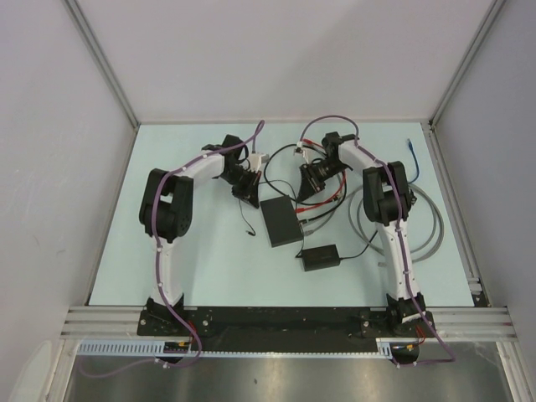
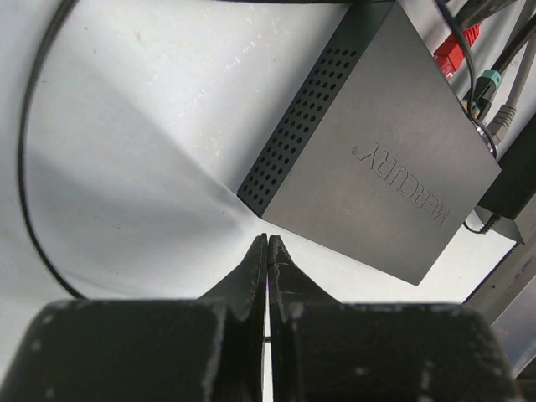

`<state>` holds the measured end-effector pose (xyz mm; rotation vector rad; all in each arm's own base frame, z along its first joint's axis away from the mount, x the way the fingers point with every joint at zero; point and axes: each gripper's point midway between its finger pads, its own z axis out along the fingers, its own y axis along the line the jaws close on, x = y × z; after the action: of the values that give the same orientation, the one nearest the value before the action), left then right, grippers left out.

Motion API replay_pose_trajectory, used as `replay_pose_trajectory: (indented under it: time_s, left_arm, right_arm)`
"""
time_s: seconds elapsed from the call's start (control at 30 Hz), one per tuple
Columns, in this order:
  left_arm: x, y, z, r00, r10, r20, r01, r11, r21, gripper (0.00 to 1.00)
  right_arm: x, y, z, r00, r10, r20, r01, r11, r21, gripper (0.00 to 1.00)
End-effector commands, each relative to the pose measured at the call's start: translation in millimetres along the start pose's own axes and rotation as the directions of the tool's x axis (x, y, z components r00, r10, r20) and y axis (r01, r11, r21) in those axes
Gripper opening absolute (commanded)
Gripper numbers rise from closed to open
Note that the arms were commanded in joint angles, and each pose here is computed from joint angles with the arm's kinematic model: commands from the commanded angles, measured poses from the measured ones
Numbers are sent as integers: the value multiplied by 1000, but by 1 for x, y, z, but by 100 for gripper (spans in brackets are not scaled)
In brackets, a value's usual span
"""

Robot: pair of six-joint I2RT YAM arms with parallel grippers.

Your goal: Pull the plug from the switch port

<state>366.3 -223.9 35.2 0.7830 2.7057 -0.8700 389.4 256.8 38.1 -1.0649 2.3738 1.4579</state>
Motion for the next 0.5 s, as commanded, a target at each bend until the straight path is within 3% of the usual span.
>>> replay_pose_trajectory:
  time_s: [0.0, 0.17, 0.47]
  left_arm:
    - [-9, -16, -14, 998, 52, 45, -53, 998, 15, 0]
    - [-8, -17, -14, 998, 50, 44, -51, 999, 15, 0]
    - [-8, -21, -10, 998, 51, 40, -52, 998, 30, 0]
  right_arm:
    - [-9, -12, 8, 1000, -25, -9, 25, 998, 56, 22]
    - [-4, -7, 12, 999, -27, -34, 29, 999, 35, 23]
    - [3, 14, 19, 999, -21, -36, 18, 996, -85, 43]
